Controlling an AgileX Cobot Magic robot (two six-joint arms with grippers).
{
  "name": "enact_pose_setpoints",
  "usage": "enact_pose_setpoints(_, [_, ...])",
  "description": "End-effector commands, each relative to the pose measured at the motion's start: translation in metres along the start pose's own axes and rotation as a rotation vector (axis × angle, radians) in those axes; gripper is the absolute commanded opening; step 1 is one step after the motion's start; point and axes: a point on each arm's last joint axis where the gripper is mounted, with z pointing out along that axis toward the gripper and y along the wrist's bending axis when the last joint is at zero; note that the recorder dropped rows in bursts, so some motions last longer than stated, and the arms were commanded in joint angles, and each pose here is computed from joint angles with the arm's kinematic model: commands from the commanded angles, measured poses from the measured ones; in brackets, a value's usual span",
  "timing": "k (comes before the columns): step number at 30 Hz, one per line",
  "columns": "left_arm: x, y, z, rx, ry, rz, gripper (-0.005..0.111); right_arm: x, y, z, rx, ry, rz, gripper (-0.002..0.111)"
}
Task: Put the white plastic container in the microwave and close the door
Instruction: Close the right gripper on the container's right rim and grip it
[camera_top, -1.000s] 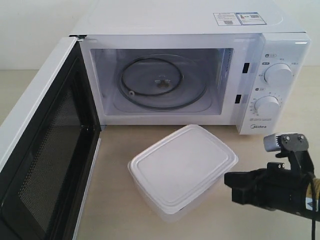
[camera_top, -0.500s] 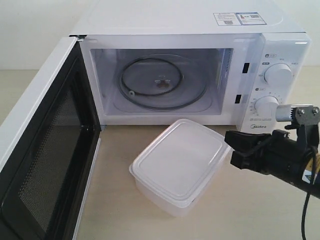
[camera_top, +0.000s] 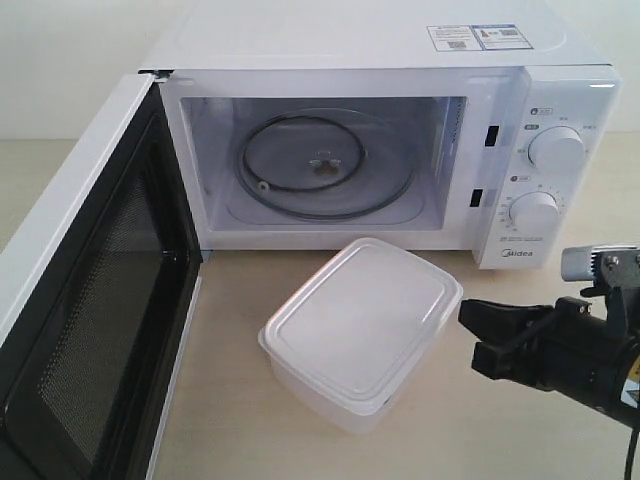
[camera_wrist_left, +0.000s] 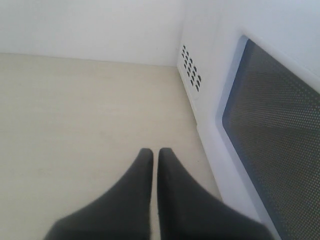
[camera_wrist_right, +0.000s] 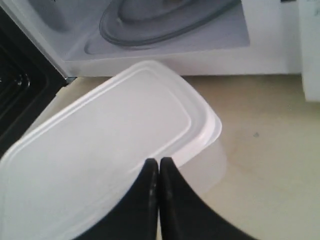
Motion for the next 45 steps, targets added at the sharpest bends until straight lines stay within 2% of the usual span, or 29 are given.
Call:
enact_pose_setpoints(1, [0.001,0.0,0.0,-0.002,-0.002,0.002,0.004,0.004,0.002,-0.001,-0.02,0.019,0.311,0.0])
enact_pose_setpoints(4, [0.001,0.0,0.0,-0.002,-0.002,0.002,0.004,0.006,0.005,-0.001,-0.046,0.059,0.581,0.0])
enact_pose_setpoints(6, [0.001,0.0,0.0,-0.002,-0.002,0.002,0.004,0.012,0.011,-0.002,-0.088,0.146,0.633,0.0])
enact_pose_setpoints(10, [0.001,0.0,0.0,-0.002,-0.002,0.002,0.004,0.017,0.023,-0.005,-0.201,0.242,0.612,0.0])
enact_pose_setpoints(12, [0.001,0.0,0.0,-0.002,-0.002,0.002,0.004,0.018,0.024,-0.006,-0.21,0.242,0.591,0.0])
enact_pose_setpoints(14, [0.001,0.0,0.0,-0.002,-0.002,0.002,0.004,0.019,0.02,-0.009,-0.154,0.203,0.603,0.0])
enact_pose_setpoints(18, [0.001,0.0,0.0,-0.002,-0.002,0.002,0.004,0.028,0.008,-0.025,0.04,0.111,0.674,0.0])
enact_pose_setpoints(23, [0.001,0.0,0.0,-0.002,-0.002,0.002,0.004,0.032,0.009,-0.03,0.066,0.118,0.743,0.0])
enact_pose_setpoints(37, [0.001,0.0,0.0,-0.002,-0.002,0.002,0.004,0.003,0.014,0.005,-0.143,0.159,0.888,0.001])
enact_pose_setpoints(40, [0.001,0.0,0.0,-0.002,-0.002,0.002,0.004,0.001,0.015,0.008,-0.163,0.172,0.902,0.012])
enact_pose_setpoints(45, [0.001,0.0,0.0,-0.002,-0.002,0.002,0.004,0.002,0.017,0.007,-0.179,0.197,0.899,0.044])
